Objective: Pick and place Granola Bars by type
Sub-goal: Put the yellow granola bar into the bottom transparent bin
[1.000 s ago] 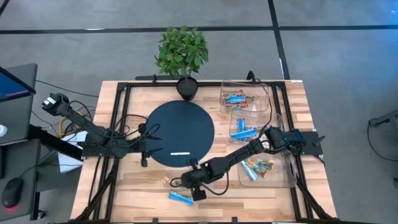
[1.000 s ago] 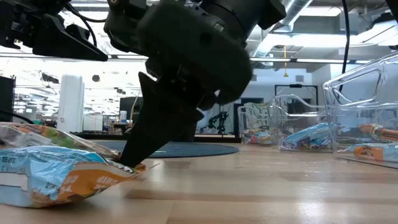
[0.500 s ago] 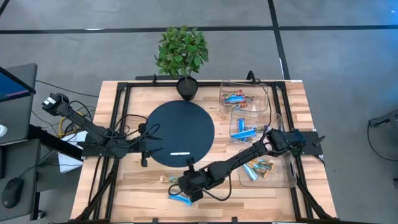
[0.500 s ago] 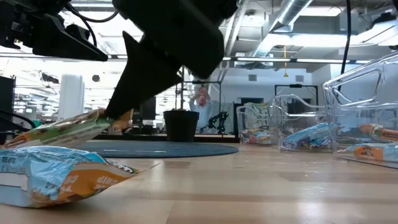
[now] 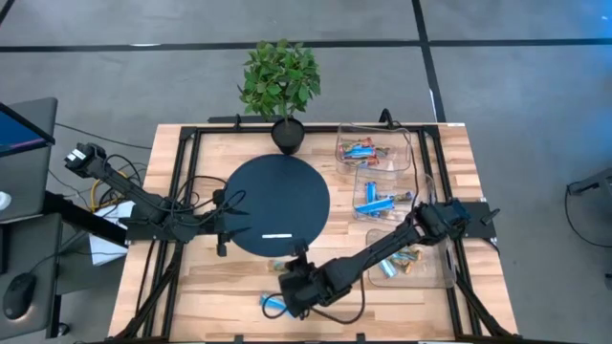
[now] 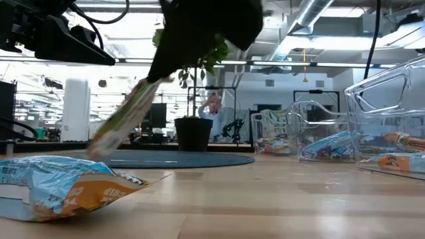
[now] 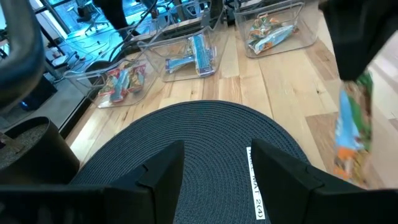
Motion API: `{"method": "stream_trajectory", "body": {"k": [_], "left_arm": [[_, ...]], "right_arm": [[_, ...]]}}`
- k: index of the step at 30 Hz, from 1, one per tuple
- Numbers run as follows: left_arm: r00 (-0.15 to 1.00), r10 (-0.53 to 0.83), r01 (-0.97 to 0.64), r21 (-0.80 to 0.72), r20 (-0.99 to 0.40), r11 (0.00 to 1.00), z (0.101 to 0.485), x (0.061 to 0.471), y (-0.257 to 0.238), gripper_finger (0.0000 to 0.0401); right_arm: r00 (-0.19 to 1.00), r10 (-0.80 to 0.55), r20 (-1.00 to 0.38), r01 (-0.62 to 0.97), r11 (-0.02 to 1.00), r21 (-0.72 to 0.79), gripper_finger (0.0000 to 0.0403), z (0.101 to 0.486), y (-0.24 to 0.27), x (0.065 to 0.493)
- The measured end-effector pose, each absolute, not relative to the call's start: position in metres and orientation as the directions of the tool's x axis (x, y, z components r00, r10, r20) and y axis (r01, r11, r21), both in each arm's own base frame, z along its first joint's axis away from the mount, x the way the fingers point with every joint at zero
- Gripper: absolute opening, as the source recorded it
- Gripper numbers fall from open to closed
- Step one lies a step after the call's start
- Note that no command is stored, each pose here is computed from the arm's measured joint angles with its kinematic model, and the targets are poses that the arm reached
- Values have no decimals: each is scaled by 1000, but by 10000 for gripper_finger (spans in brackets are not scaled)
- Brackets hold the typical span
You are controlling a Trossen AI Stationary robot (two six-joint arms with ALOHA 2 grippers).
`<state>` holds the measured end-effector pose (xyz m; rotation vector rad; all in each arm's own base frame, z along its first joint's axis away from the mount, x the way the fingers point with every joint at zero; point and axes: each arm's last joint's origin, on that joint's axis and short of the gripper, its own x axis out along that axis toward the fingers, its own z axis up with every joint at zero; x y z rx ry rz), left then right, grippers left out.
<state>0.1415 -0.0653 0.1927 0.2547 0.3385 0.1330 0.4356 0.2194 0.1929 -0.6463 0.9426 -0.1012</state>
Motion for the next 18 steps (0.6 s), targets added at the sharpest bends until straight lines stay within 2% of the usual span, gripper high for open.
{"method": "stream_trajectory", "body": {"k": [6,10,18], "left_arm": [[935,171,-86,269,-311,959,193,142,-65,182],[935,171,-86,269,-311,959,193,142,-65,182],[935,171,-86,268,-311,959,193,142,-65,183]], "right_arm": [[563,-447,-695,-138,779,-612,0,208,225,424],[513,-451,-730,-126,802,-584,0,210,226,416],[265,-373,-889,-79,910,-406,0,197,220,397]]}}
